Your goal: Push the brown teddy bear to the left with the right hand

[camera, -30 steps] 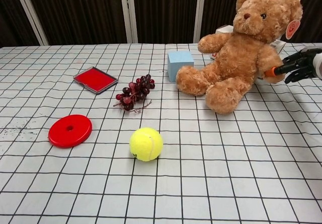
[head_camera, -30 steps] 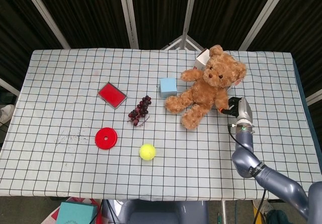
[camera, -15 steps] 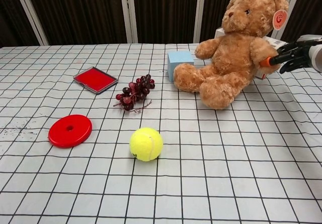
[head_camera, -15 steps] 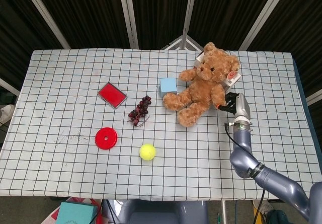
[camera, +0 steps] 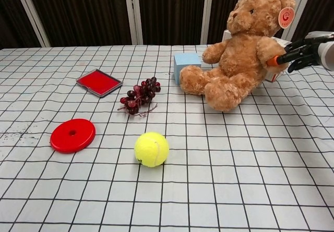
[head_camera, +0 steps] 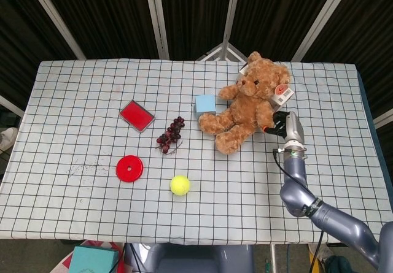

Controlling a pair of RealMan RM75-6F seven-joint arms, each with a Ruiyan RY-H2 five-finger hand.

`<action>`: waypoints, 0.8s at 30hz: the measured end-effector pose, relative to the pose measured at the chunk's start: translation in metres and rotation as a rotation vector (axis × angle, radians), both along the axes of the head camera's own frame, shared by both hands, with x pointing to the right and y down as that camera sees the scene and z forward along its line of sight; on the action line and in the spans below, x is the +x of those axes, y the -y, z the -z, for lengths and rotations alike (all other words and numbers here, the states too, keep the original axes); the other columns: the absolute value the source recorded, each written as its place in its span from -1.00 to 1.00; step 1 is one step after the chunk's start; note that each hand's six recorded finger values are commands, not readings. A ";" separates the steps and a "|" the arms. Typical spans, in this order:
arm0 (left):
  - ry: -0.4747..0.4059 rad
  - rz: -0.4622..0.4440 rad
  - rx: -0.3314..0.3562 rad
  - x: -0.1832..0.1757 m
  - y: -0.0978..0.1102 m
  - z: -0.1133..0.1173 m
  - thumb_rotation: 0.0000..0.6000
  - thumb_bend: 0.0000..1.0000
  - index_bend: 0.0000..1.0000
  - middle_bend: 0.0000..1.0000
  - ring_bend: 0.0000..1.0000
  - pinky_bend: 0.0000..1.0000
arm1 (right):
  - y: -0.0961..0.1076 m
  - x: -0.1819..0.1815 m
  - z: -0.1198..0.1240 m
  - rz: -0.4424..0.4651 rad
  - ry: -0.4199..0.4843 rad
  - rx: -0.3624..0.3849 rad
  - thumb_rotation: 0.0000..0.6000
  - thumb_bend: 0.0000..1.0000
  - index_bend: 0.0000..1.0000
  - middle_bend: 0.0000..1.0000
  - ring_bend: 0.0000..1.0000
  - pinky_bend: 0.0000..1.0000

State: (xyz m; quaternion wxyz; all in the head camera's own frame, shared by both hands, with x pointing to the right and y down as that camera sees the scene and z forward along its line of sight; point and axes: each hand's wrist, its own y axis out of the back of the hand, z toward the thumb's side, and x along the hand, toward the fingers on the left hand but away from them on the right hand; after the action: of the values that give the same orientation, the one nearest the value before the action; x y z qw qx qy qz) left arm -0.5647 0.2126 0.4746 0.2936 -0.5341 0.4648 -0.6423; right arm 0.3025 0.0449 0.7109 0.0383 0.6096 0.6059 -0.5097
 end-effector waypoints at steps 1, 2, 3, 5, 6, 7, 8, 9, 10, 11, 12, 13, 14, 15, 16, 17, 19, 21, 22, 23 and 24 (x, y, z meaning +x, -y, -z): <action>0.000 0.000 0.000 0.000 0.000 0.000 1.00 -0.63 -0.49 -1.00 -0.98 -0.72 | -0.003 0.001 -0.003 -0.005 0.000 -0.011 1.00 0.12 0.45 0.36 0.29 -0.62; -0.001 0.001 0.001 0.000 0.000 0.000 1.00 -0.63 -0.49 -1.00 -0.98 -0.72 | -0.005 0.003 -0.005 -0.011 0.001 -0.021 1.00 0.12 0.45 0.36 0.29 -0.62; -0.001 0.002 0.002 0.000 0.000 0.001 1.00 -0.63 -0.49 -1.00 -0.98 -0.72 | -0.007 0.005 -0.008 -0.017 0.000 -0.031 1.00 0.12 0.45 0.36 0.29 -0.62; -0.002 0.005 0.005 -0.001 0.000 0.002 1.00 -0.63 -0.49 -1.00 -0.98 -0.72 | -0.011 0.010 -0.014 -0.025 -0.005 -0.050 1.00 0.12 0.45 0.36 0.29 -0.62; -0.002 0.006 0.006 -0.002 0.000 0.002 1.00 -0.63 -0.49 -1.00 -0.98 -0.72 | -0.013 0.012 -0.016 -0.027 -0.008 -0.056 1.00 0.12 0.45 0.36 0.28 -0.62; -0.002 0.008 0.006 -0.002 0.000 0.002 1.00 -0.63 -0.49 -1.00 -0.98 -0.72 | -0.014 0.013 -0.019 -0.027 -0.007 -0.063 1.00 0.12 0.44 0.36 0.27 -0.62; -0.002 0.009 0.006 -0.002 0.000 0.002 1.00 -0.63 -0.49 -1.00 -0.98 -0.72 | -0.014 0.013 -0.020 -0.026 -0.004 -0.065 1.00 0.12 0.40 0.36 0.23 -0.63; -0.003 0.009 0.006 -0.002 0.000 0.002 1.00 -0.63 -0.49 -1.00 -0.98 -0.72 | -0.014 0.012 -0.020 -0.023 -0.001 -0.063 1.00 0.11 0.34 0.34 0.18 -0.65; -0.003 0.010 0.007 -0.003 0.000 0.002 1.00 -0.63 -0.49 -1.00 -0.98 -0.72 | -0.012 0.011 -0.019 -0.016 0.002 -0.058 1.00 0.04 0.16 0.24 0.06 -0.72; -0.003 0.012 0.007 -0.003 0.000 0.002 1.00 -0.63 -0.49 -1.00 -0.98 -0.72 | -0.011 0.010 -0.018 -0.008 0.003 -0.053 1.00 -0.07 -0.11 0.05 -0.11 -0.82; -0.003 0.013 0.007 -0.004 0.000 0.002 1.00 -0.63 -0.49 -1.00 -0.98 -0.72 | -0.010 0.009 -0.017 0.003 0.004 -0.048 1.00 -0.19 -0.37 -0.17 -0.28 -0.90; -0.004 0.014 0.008 -0.004 0.000 0.002 1.00 -0.63 -0.49 -1.00 -0.98 -0.72 | -0.008 0.008 -0.015 0.024 0.003 -0.043 1.00 -0.30 -0.62 -0.39 -0.44 -0.96; -0.005 0.015 0.009 -0.004 0.000 0.003 1.00 -0.63 -0.49 -1.00 -0.98 -0.72 | -0.008 0.006 -0.014 0.043 0.004 -0.041 1.00 -0.41 -0.85 -0.61 -0.62 -1.00; -0.006 0.016 0.011 -0.004 0.000 0.003 1.00 -0.63 -0.49 -1.00 -0.98 -0.72 | -0.008 0.004 -0.014 0.062 0.007 -0.044 1.00 -0.46 -0.94 -0.72 -0.71 -1.00; -0.006 0.017 0.012 -0.005 0.000 0.004 1.00 -0.63 -0.49 -1.00 -0.98 -0.72 | -0.009 0.002 -0.014 0.087 0.013 -0.053 1.00 -0.51 -0.99 -0.82 -0.79 -1.00; -0.008 0.017 0.014 -0.005 0.000 0.004 1.00 -0.63 -0.49 -1.00 -0.98 -0.72 | -0.010 0.001 -0.014 0.105 0.018 -0.062 1.00 -0.54 -1.00 -0.89 -0.85 -1.00; -0.009 0.018 0.015 -0.005 0.000 0.005 1.00 -0.63 -0.49 -1.00 -0.98 -0.72 | -0.012 -0.001 -0.013 0.147 0.032 -0.085 1.00 -0.56 -1.00 -0.94 -0.89 -1.00; -0.010 0.019 0.016 -0.006 0.000 0.005 1.00 -0.63 -0.49 -1.00 -0.98 -0.72 | -0.013 -0.001 -0.010 0.172 0.042 -0.100 1.00 -0.56 -1.00 -0.96 -0.90 -1.00; -0.012 0.020 0.016 -0.006 0.000 0.005 1.00 -0.63 -0.49 -1.00 -0.98 -0.72 | -0.014 0.001 -0.008 0.179 0.046 -0.104 1.00 -0.56 -1.00 -0.97 -0.91 -1.00; -0.014 0.020 0.017 -0.006 0.000 0.005 1.00 -0.63 -0.49 -1.00 -0.98 -0.72 | -0.014 0.004 -0.006 0.179 0.046 -0.105 1.00 -0.56 -1.00 -0.98 -0.91 -1.00; -0.015 0.020 0.016 -0.006 0.000 0.005 1.00 -0.63 -0.49 -1.00 -0.98 -0.72 | -0.014 0.007 -0.004 0.178 0.044 -0.106 1.00 -0.56 -1.00 -0.98 -0.92 -1.00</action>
State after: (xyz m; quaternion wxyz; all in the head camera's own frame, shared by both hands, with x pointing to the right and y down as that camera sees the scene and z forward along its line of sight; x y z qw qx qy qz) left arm -0.5711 0.2128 0.4693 0.2881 -0.5318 0.4776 -0.6373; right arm 0.3092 0.0589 0.7144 0.0381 0.6691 0.5206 -0.5289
